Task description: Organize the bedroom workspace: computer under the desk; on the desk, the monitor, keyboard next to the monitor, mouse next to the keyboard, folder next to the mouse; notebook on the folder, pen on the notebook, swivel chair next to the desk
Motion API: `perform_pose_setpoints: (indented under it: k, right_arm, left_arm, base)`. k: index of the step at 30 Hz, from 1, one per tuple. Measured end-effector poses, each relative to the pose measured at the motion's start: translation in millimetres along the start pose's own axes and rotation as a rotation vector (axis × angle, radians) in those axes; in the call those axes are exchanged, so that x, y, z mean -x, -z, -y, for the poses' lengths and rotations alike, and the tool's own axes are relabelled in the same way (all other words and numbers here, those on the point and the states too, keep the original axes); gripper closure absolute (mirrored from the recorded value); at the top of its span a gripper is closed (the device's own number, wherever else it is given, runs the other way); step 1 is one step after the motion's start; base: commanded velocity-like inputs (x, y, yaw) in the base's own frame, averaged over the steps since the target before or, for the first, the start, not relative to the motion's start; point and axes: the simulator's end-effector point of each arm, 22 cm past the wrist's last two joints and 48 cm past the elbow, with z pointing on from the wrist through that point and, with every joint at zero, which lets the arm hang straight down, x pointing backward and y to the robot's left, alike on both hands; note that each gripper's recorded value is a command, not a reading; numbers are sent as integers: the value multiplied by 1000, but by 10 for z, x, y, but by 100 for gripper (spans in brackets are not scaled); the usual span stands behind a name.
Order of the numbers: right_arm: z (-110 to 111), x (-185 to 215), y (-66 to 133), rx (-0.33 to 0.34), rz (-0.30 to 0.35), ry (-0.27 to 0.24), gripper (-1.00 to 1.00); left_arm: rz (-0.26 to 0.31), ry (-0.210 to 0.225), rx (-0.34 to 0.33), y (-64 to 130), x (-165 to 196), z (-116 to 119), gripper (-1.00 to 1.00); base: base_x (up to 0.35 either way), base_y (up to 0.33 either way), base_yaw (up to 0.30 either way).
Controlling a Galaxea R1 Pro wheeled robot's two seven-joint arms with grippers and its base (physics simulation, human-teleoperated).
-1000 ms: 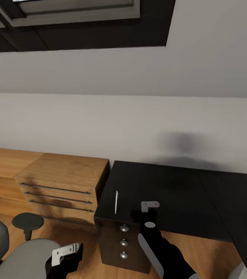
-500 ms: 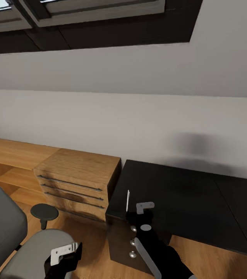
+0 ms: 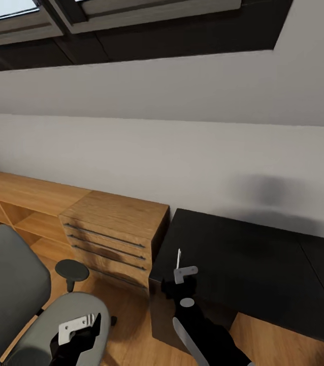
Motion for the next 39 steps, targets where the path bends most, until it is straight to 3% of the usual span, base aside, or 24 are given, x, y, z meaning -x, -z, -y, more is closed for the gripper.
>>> perform_pose_setpoints:
  k: [13,15,20,21,26,33,39]
  right_arm:
    - [51,100,-33,-23,48,26,-100]
    - [316,649,-235,-70,106,40,-100]
    - [716,961,-634,-93,59,62,-100]
    - [864,985,-805,-72,13,56,-100]
    - [1058,925,-1010,-16,-42,1,-100]
    - [1114,904,-1065,10,-34,-32,-100]
    - [1031,892,-1098,20,-5,-53,-100]
  left_arm:
    - [4,2,1,1,22,-4,-100]
    - [10,3,-1,5,54,3,-100]
    - [13,4,-2,8,67,7,-100]
    - [13,5,-2,7,68,10,-100]
    - [13,7,-4,10,67,22,-100]
    - [12,8,-5,11,65,35,-100]
    - [5,0,-4,-22,4,23,-100]
  base:
    - [0,0,8]
    - [0,0,0]
    - [0,0,0]
    - [0,0,0]
    - [0,0,0]
    - [0,0,0]
    - [0,0,0]
